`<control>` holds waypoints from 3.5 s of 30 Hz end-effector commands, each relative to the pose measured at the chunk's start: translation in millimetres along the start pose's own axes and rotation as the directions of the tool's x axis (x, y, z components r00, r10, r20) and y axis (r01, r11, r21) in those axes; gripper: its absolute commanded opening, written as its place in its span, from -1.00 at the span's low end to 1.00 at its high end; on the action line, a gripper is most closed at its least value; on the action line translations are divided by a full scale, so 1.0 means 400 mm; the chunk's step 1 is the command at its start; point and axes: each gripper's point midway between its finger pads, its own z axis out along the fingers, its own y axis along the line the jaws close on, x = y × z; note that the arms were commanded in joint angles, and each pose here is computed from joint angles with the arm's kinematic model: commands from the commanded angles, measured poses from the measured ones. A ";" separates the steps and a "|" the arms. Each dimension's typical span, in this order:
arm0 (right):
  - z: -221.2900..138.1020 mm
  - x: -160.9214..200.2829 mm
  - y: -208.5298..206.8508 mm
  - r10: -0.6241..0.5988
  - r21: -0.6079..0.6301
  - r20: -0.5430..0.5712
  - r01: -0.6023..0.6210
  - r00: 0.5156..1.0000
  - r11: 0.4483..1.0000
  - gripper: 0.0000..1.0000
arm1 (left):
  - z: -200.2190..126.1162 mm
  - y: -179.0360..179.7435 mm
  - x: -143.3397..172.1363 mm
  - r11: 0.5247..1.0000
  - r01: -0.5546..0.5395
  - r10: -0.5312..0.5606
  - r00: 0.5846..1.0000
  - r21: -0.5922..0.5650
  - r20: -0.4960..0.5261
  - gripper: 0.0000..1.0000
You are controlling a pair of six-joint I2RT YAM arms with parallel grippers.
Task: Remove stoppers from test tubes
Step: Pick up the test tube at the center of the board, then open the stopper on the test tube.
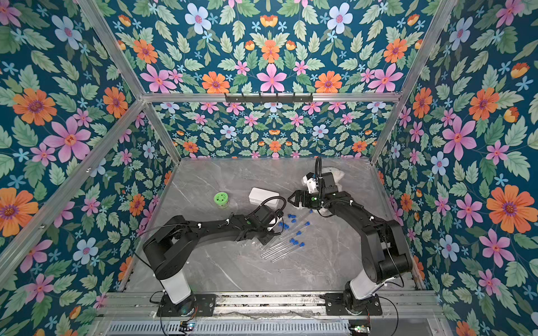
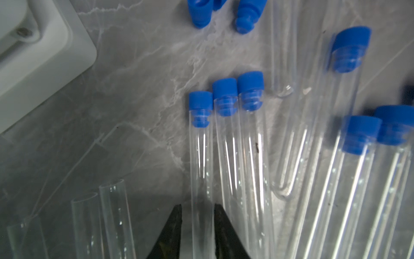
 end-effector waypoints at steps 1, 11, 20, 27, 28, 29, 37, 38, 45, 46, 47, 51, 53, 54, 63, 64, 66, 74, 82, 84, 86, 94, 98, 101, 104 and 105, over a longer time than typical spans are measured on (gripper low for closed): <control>-0.007 -0.012 0.010 -0.016 -0.010 0.021 0.016 1.000 1.000 0.92 | 0.006 0.006 0.003 1.000 0.008 -0.008 1.000 -0.012 -0.011 -0.45; -0.015 -0.014 0.016 -0.021 -0.009 0.025 0.022 0.999 1.000 0.92 | 0.009 0.014 0.011 1.000 0.010 -0.010 1.000 -0.012 -0.028 -0.61; -0.020 -0.013 0.019 -0.027 -0.007 0.025 0.027 0.999 1.000 0.93 | -0.017 0.033 -0.008 0.999 0.011 -0.011 1.000 -0.034 -0.006 -0.84; -0.014 -0.008 0.034 -0.038 -0.045 0.004 0.038 0.999 0.998 0.91 | -0.097 0.065 -0.040 0.998 0.022 -0.016 0.995 -0.061 0.095 -0.89; -0.010 -0.005 0.040 -0.040 -0.058 -0.004 0.040 0.999 0.998 0.91 | -0.106 0.074 -0.038 0.997 0.026 -0.018 0.994 -0.069 0.107 -0.90; -0.006 -0.002 0.049 -0.048 -0.070 -0.012 0.047 0.999 0.996 0.90 | -0.114 0.079 -0.035 0.997 0.028 -0.019 0.993 -0.074 0.117 -0.92; 0.070 0.065 0.132 -0.126 -0.191 -0.163 0.094 0.978 0.977 0.88 | -0.175 0.097 -0.027 0.994 0.051 -0.028 0.972 -0.094 0.235 -0.99; 0.081 0.076 0.141 -0.135 -0.205 -0.185 0.096 0.973 0.974 0.87 | -0.183 0.096 -0.028 0.994 0.049 -0.024 0.967 -0.093 0.255 -0.99; 0.094 0.097 0.190 -0.147 -0.325 -0.218 0.070 0.965 0.943 0.71 | -0.213 0.112 -0.016 0.990 0.047 -0.006 0.956 -0.132 0.294 -1.00; 0.093 0.099 0.197 -0.147 -0.341 -0.221 0.065 0.964 0.938 0.66 | -0.215 0.113 -0.017 0.990 0.047 -0.005 0.954 -0.132 0.298 -1.00; 0.093 0.101 0.206 -0.149 -0.360 -0.224 0.060 0.963 0.931 0.62 | -0.217 0.111 -0.018 0.991 0.047 -0.005 0.953 -0.129 0.303 -1.00; 0.094 0.108 0.222 -0.142 -0.402 -0.241 0.035 0.960 0.915 0.50 | -0.222 0.109 -0.023 0.991 0.046 -0.005 0.948 -0.123 0.317 -1.00; 0.097 0.111 0.227 -0.144 -0.409 -0.247 0.031 0.958 0.912 0.44 | -0.224 0.105 -0.026 0.992 0.043 -0.003 0.946 -0.117 0.324 -1.00; 0.099 0.113 0.229 -0.145 -0.412 -0.250 0.030 0.957 0.911 0.41 | -0.226 0.105 -0.028 0.993 0.042 -0.003 0.945 -0.115 0.327 -1.00; 0.097 0.115 0.255 -0.151 -0.464 -0.249 0.019 0.957 0.886 0.28 | -0.234 0.087 -0.032 0.996 0.018 0.012 0.937 -0.083 0.349 -1.00; 0.099 0.117 0.255 -0.149 -0.466 -0.253 0.014 0.956 0.885 0.26 | -0.235 0.085 -0.033 0.997 0.015 0.014 0.936 -0.080 0.352 -1.00; 0.101 0.117 0.255 -0.148 -0.467 -0.253 0.013 0.956 0.884 0.21 | -0.238 0.084 -0.034 0.997 0.014 0.014 0.934 -0.076 0.358 -1.00; 0.107 0.122 0.264 -0.146 -0.488 -0.263 -0.001 0.954 0.873 0.08 | -0.241 0.080 -0.036 0.998 0.008 0.018 0.932 -0.070 0.362 -1.00; 0.115 0.133 0.271 -0.150 -0.500 -0.281 -0.011 0.948 0.866 -0.01 | -0.244 0.079 -0.035 0.997 0.007 0.020 0.930 -0.072 0.367 -1.00; 0.115 0.133 0.274 -0.153 -0.504 -0.282 -0.010 0.947 0.864 -0.03 | -0.243 0.079 -0.034 0.997 0.008 0.019 0.930 -0.071 0.366 -1.00; 0.117 0.135 0.275 -0.154 -0.505 -0.284 -0.011 0.946 0.863 -0.08 | -0.244 0.080 -0.035 0.997 0.007 0.020 0.930 -0.074 0.367 -1.00; 0.122 0.141 0.276 -0.152 -0.506 -0.295 -0.019 0.943 0.862 -0.20 | -0.246 0.080 -0.036 0.997 0.007 0.020 0.929 -0.074 0.370 -1.00; 0.124 0.144 0.278 -0.155 -0.509 -0.300 -0.021 0.941 0.861 -0.20 | -0.246 0.081 -0.035 0.997 0.008 0.021 0.929 -0.076 0.369 -1.00; 0.125 0.145 0.280 -0.157 -0.511 -0.301 -0.020 0.941 0.860 -0.21 | -0.247 0.081 -0.037 0.997 0.007 0.022 0.928 -0.076 0.371 -1.00; 0.124 0.146 0.280 -0.157 -0.512 -0.302 -0.022 0.940 0.859 -0.23 | -0.246 0.081 -0.037 0.997 0.007 0.022 0.929 -0.077 0.370 -1.00; 0.124 0.145 0.281 -0.158 -0.513 -0.301 -0.021 0.940 0.858 -0.24 | -0.247 0.081 -0.037 0.997 0.007 0.022 0.929 -0.077 0.370 -1.00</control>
